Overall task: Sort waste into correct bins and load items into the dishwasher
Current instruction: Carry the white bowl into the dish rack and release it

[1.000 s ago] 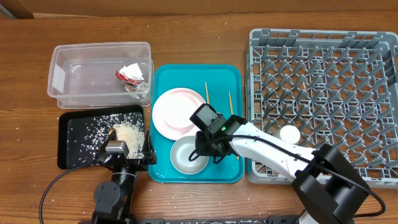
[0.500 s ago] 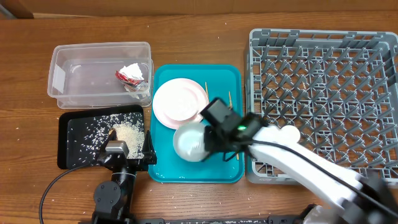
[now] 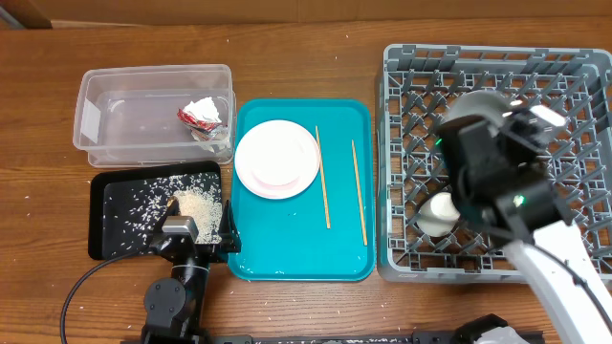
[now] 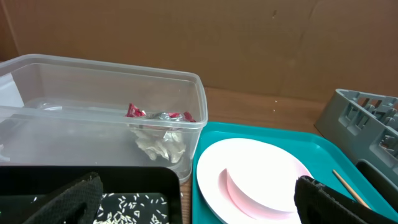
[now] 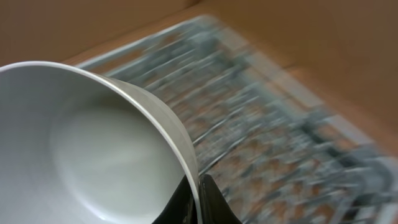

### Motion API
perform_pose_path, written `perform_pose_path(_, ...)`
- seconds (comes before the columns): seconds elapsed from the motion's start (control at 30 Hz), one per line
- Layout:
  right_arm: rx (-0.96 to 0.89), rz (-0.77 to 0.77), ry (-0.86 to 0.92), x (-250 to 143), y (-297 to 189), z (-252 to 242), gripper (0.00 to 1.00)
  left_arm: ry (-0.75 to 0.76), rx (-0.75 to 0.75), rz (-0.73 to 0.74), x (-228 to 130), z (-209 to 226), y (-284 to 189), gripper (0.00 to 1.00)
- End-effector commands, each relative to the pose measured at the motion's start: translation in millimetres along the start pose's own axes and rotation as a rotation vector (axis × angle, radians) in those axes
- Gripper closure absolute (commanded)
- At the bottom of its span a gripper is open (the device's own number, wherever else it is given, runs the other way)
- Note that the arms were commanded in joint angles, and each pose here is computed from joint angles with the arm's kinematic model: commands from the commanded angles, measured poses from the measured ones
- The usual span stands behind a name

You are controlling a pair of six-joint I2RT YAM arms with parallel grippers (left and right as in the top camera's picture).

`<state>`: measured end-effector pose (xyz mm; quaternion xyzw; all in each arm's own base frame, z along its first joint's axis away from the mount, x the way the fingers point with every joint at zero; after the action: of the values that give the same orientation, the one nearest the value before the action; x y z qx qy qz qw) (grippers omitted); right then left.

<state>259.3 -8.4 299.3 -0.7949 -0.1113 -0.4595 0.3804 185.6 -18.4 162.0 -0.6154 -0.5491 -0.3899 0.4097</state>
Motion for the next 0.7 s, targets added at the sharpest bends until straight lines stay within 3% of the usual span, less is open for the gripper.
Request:
perform_pose_path(0.0,-0.276,-0.070,-0.069,16.1,26.9,-20.3,0.96,-0.015,-0.004,-0.008,0.4,0.4,-0.2,0.00)
perform_pose_path(0.33,-0.403,0.045,-0.397,-14.5,87.3,29.7,0.96,-0.015,-0.004,-0.008,0.4,0.4,-0.2,0.00)
perform_pose_path(0.67,-0.409,0.035,-0.565,-39.1,93.9,68.3,0.96,-0.015,-0.004,-0.008,0.4,0.5,-0.2,0.00)
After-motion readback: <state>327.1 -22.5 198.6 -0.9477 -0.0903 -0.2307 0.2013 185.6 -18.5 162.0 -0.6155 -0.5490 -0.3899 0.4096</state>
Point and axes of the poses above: each gripper's point midway between its finger pads, its own y axis out along the fingers, its own z axis along the line the jaws close on, x = y × z, the point moved 6 cm from there along -y, back along the fingers, and after that the axes turned 11 degrees about -y, right-handed, at the moved point
